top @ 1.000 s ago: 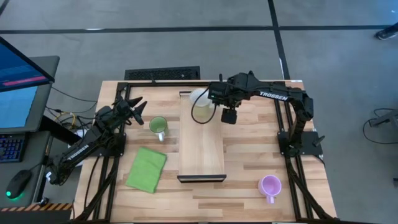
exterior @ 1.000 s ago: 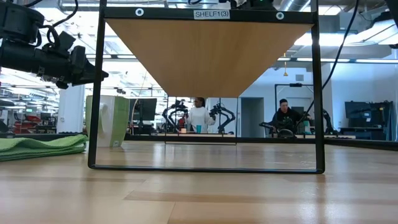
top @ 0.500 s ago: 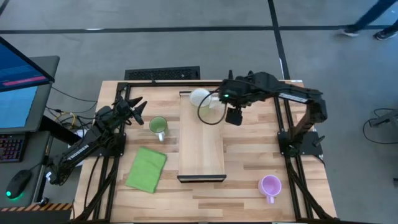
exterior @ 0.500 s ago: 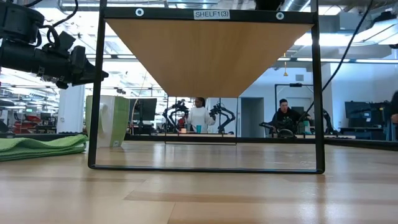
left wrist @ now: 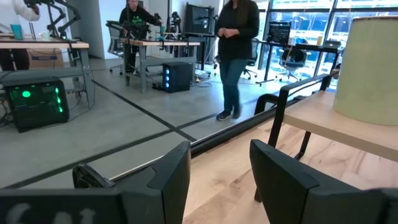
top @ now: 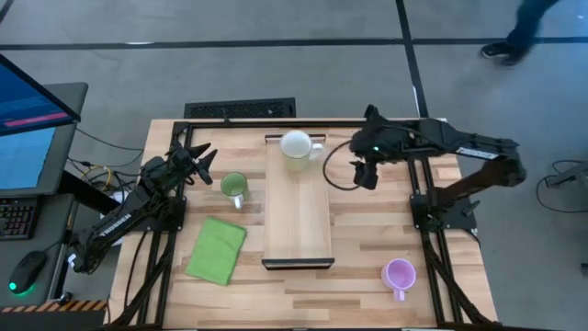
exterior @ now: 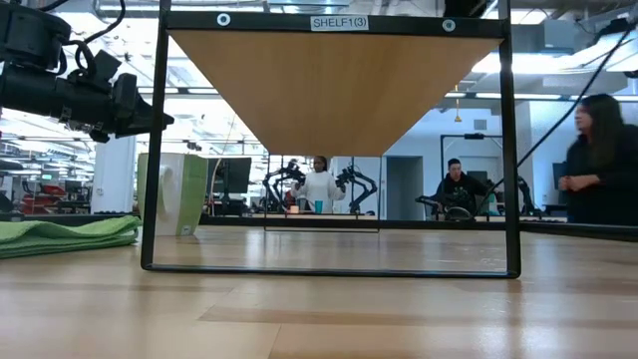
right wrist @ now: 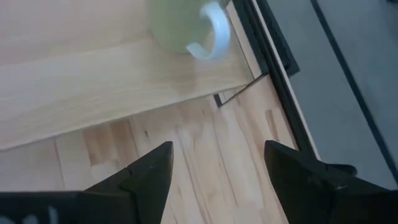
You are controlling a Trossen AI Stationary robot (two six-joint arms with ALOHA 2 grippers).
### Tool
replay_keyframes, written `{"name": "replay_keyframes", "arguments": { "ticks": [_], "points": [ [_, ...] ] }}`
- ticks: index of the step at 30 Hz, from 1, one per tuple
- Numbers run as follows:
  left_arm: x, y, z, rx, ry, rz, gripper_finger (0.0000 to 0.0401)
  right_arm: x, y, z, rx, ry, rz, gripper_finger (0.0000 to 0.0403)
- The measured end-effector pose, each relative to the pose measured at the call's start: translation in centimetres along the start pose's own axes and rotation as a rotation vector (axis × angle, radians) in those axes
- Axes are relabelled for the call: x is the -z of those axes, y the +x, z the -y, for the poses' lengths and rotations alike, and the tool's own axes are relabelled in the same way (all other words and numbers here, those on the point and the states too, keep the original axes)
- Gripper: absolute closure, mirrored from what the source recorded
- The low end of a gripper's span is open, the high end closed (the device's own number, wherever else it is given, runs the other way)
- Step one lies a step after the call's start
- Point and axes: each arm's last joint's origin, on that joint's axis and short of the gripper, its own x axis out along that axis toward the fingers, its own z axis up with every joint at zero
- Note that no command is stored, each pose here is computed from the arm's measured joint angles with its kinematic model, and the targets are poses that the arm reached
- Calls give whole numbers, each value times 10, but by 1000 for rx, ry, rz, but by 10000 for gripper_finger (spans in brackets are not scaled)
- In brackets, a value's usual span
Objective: Stack small to large cups/mugs on shelf
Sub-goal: Put the green mug on the shelf
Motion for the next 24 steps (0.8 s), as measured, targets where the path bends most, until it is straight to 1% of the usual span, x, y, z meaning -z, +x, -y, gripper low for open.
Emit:
{"name": "replay_keyframes", "arguments": {
  "ticks": [5,14,24],
  "points": [
    [0,0,0,0,0,0,243,30,11,-3,-2,25,88,127],
    [0,0,0,0,0,0,243,80,38,-10,0,61,319,127],
    [0,0,0,0,0,0,243,122,64,-16,27,60,581,127]
  ]
}}
